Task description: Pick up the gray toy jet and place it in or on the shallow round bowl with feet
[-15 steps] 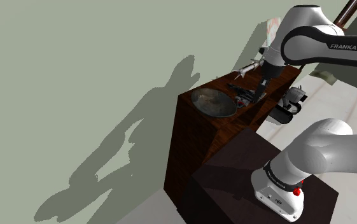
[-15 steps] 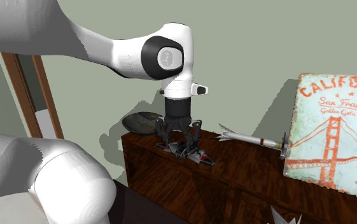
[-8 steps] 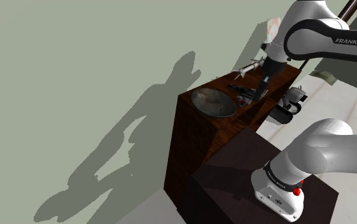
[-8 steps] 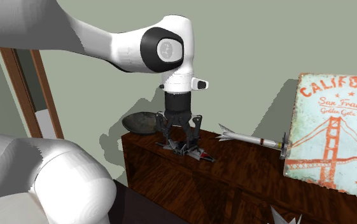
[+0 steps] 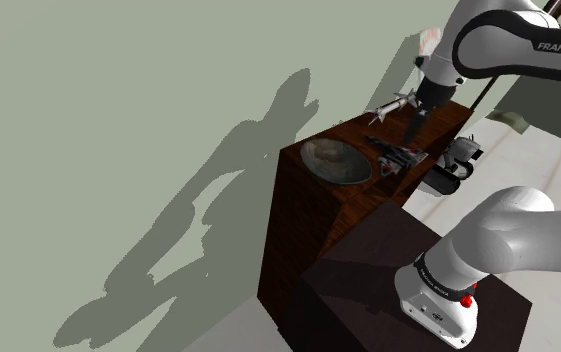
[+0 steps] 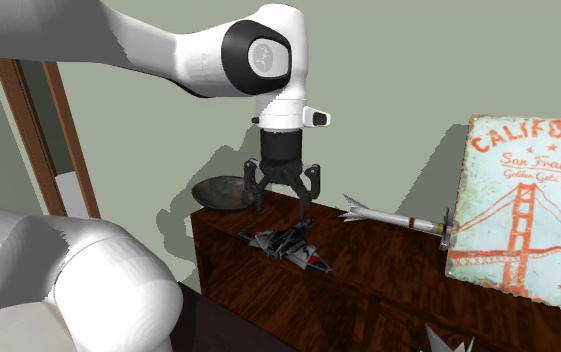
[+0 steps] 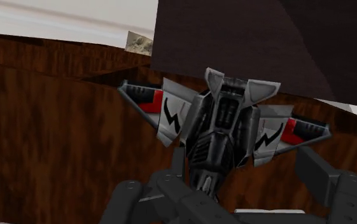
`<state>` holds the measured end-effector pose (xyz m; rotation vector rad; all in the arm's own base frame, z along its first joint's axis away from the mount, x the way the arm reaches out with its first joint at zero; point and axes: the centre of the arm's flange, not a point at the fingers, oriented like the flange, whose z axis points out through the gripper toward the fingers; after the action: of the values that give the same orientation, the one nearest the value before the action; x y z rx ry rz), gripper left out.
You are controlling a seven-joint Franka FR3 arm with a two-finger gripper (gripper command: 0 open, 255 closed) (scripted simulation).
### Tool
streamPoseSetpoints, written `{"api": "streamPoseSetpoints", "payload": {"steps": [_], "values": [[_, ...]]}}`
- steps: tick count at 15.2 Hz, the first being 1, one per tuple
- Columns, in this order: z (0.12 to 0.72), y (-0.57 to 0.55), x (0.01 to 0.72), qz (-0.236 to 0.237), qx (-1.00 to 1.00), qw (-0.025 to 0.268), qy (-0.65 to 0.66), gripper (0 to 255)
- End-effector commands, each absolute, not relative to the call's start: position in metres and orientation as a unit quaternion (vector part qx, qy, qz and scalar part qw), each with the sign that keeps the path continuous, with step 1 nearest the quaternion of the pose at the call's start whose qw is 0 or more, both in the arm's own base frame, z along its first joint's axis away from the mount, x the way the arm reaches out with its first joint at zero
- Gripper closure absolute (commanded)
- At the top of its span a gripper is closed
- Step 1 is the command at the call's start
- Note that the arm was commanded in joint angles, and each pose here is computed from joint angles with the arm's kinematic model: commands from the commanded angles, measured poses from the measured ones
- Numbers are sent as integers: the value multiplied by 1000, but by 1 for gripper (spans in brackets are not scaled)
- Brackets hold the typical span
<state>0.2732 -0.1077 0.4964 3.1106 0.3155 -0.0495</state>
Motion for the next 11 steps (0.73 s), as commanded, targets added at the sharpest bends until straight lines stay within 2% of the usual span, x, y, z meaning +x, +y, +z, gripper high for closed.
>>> {"api": "streamPoseSetpoints", "payload": {"steps": [1, 6, 11], "values": [[491, -111, 291, -8, 999, -7, 43, 0], [471, -140, 342, 16, 988, -53, -144, 0], [449, -140, 346, 17, 987, -55, -153, 0]]}}
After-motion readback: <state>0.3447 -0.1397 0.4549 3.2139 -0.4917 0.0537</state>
